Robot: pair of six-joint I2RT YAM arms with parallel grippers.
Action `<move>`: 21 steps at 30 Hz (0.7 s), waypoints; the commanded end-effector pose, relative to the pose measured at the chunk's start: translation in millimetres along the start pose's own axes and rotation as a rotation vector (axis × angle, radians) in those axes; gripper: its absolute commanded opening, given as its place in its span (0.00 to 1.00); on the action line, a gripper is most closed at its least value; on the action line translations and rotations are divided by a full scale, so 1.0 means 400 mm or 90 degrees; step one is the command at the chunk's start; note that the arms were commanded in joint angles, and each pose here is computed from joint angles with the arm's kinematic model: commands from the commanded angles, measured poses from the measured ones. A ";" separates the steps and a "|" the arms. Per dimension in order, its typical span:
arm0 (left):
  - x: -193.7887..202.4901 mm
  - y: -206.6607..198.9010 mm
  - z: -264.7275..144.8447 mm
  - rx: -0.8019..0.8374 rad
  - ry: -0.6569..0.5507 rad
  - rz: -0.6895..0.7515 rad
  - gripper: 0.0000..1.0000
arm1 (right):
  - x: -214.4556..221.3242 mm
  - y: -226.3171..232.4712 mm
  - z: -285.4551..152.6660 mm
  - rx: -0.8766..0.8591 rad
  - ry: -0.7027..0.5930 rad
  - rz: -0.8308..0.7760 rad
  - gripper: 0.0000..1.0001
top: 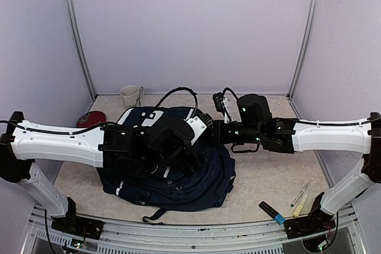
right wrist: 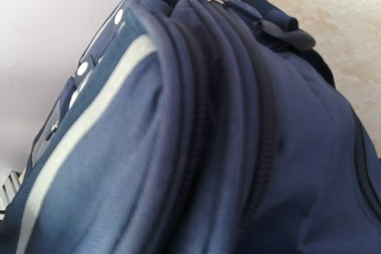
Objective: Pack the student bag
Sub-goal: Open the upper front pocket of the student bag.
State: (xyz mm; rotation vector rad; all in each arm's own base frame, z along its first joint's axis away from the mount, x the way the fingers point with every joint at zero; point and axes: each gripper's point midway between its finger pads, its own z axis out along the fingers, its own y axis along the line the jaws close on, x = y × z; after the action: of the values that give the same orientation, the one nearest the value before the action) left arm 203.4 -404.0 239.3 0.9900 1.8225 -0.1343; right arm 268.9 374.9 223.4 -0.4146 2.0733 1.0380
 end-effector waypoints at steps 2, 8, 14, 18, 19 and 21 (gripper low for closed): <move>0.077 0.121 0.024 -0.122 0.071 -0.011 0.98 | -0.179 0.101 -0.076 -0.064 -0.157 -0.016 0.00; 0.072 0.171 -0.003 -0.132 0.064 -0.031 0.81 | -0.170 0.083 -0.078 -0.044 -0.151 -0.021 0.00; 0.095 0.270 -0.048 -0.120 0.050 -0.094 0.10 | -0.163 0.051 -0.091 -0.024 -0.147 -0.017 0.00; 0.051 0.336 -0.106 -0.134 0.001 -0.108 0.00 | -0.145 -0.007 -0.093 0.013 -0.122 -0.012 0.00; 0.040 0.366 -0.127 -0.157 -0.007 -0.107 0.00 | -0.137 -0.030 -0.096 0.028 -0.113 -0.010 0.00; 0.024 0.435 -0.173 -0.215 -0.015 -0.105 0.00 | -0.114 -0.078 -0.106 0.062 -0.093 -0.006 0.00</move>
State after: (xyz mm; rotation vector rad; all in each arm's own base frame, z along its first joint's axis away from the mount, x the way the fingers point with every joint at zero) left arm 253.4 -299.1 285.1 0.7043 1.8853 -0.1192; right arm 271.9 362.1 227.5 -0.3921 2.0756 1.0256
